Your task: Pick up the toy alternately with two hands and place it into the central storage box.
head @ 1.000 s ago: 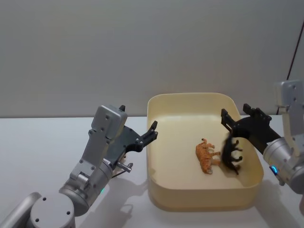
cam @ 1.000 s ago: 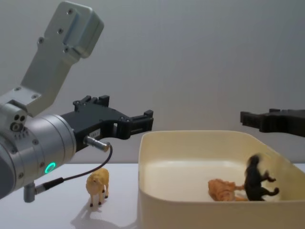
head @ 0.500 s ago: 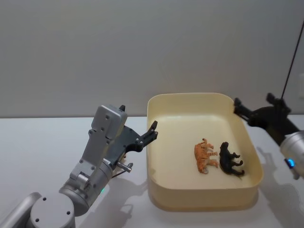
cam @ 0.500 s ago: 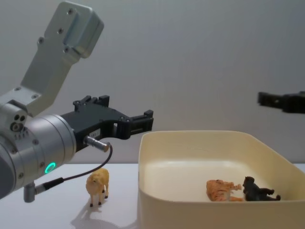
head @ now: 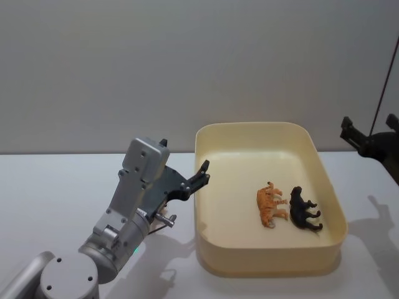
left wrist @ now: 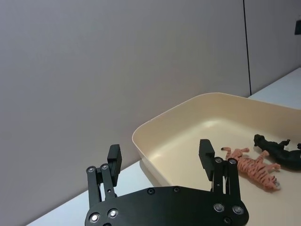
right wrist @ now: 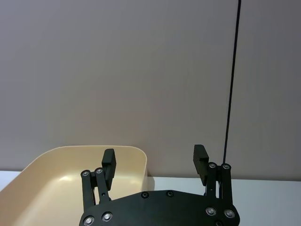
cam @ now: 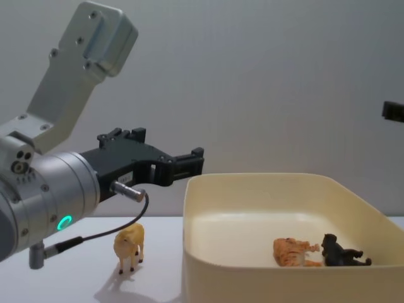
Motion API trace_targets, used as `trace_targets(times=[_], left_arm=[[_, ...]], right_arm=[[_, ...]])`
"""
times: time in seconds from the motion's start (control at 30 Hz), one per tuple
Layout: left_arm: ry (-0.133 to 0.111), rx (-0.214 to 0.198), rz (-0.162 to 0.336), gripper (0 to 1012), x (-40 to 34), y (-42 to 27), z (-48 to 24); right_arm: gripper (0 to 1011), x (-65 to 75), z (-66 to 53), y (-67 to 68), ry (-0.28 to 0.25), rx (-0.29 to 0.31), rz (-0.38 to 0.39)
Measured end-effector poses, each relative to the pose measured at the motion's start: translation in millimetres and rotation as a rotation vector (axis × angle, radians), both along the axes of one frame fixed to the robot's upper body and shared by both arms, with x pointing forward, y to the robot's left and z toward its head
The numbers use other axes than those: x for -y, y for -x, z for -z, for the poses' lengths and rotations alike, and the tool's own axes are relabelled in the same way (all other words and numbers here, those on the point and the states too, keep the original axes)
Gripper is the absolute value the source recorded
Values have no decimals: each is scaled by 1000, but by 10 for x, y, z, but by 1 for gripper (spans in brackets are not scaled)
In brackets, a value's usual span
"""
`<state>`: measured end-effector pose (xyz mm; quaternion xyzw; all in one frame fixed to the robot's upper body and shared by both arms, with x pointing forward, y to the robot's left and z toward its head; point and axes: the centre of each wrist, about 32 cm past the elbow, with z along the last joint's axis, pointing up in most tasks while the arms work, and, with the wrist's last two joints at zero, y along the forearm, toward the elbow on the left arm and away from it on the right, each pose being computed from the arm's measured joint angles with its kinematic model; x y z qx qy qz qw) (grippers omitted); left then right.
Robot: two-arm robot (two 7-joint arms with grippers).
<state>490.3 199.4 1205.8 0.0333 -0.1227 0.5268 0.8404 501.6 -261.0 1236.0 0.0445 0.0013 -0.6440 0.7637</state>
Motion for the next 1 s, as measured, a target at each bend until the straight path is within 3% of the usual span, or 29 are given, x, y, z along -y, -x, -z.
trace_targets(times=[0.23,0.63,0.83,1.0], left_arm=[[-4,-34,3,1002,-31,63,-24],[-4,-161,-34,1002,-117,243,-52],[2,-204,-55,1001,-129,252,-55],[7,-243,-68,1001,-133,195,-56]], right_arm=[[1001,50,-23,25,-8,7,17],[1001,86,-42,43,-14,13,28],[1001,93,-45,47,-15,15,30],[1001,98,-49,50,-16,16,32]])
